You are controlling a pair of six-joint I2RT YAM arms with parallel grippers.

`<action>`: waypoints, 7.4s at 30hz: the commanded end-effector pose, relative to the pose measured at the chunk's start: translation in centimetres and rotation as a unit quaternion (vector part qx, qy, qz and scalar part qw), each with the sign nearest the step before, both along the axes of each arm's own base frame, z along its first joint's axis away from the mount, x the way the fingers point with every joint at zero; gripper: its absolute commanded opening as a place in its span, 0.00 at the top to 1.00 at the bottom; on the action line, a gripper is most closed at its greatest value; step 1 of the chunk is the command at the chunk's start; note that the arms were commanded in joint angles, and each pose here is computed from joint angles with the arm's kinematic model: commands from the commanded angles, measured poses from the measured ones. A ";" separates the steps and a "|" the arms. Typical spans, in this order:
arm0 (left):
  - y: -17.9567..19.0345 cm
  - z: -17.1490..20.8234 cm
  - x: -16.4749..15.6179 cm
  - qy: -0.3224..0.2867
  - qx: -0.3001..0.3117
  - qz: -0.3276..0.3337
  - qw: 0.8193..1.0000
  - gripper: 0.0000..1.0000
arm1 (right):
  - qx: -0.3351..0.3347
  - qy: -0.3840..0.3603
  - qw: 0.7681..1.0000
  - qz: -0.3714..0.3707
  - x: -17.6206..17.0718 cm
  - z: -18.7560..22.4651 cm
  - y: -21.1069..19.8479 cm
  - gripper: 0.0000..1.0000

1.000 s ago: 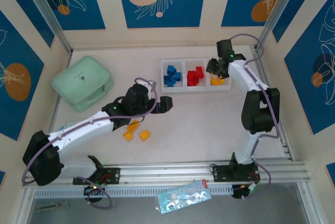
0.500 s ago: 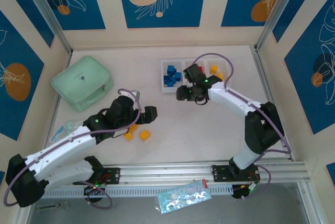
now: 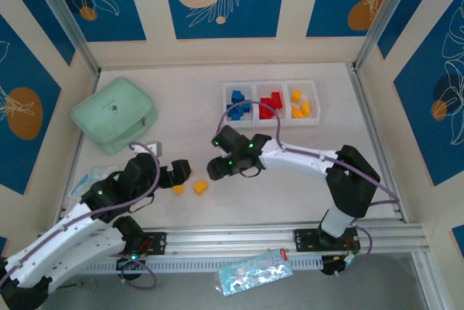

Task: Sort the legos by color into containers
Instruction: Pick up the lego from the bottom-center of the table, then place the lego in the container, then pick up the lego from the center of the table, then place the lego in the container.

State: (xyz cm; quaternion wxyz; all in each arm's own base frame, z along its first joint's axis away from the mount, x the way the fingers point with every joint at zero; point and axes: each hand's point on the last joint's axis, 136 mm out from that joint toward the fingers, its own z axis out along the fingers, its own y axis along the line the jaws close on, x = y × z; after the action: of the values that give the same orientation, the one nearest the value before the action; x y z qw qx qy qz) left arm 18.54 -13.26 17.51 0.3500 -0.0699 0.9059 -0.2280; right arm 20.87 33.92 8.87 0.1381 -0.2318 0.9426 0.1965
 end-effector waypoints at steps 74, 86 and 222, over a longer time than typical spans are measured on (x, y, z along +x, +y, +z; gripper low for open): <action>-7.7 3.0 5.3 -0.036 -0.033 -0.084 0.995 0.01 | -0.035 -0.085 0.957 -0.276 14.4 7.9 -18.9 0.58; -10.3 3.4 7.7 -0.037 -0.053 -0.103 0.993 0.01 | -0.063 -0.087 0.906 -0.410 25.1 7.2 -29.3 0.56; -0.8 2.6 2.0 0.006 -0.069 -0.032 0.997 0.01 | -0.077 -0.042 0.979 -0.184 7.1 2.0 -2.4 0.66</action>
State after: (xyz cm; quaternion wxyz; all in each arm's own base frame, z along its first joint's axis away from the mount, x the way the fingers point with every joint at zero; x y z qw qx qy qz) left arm 19.71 -12.28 19.84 0.3323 -0.0920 0.8998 -0.2673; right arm 26.44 34.66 9.63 0.1738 -0.0905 0.9758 0.0966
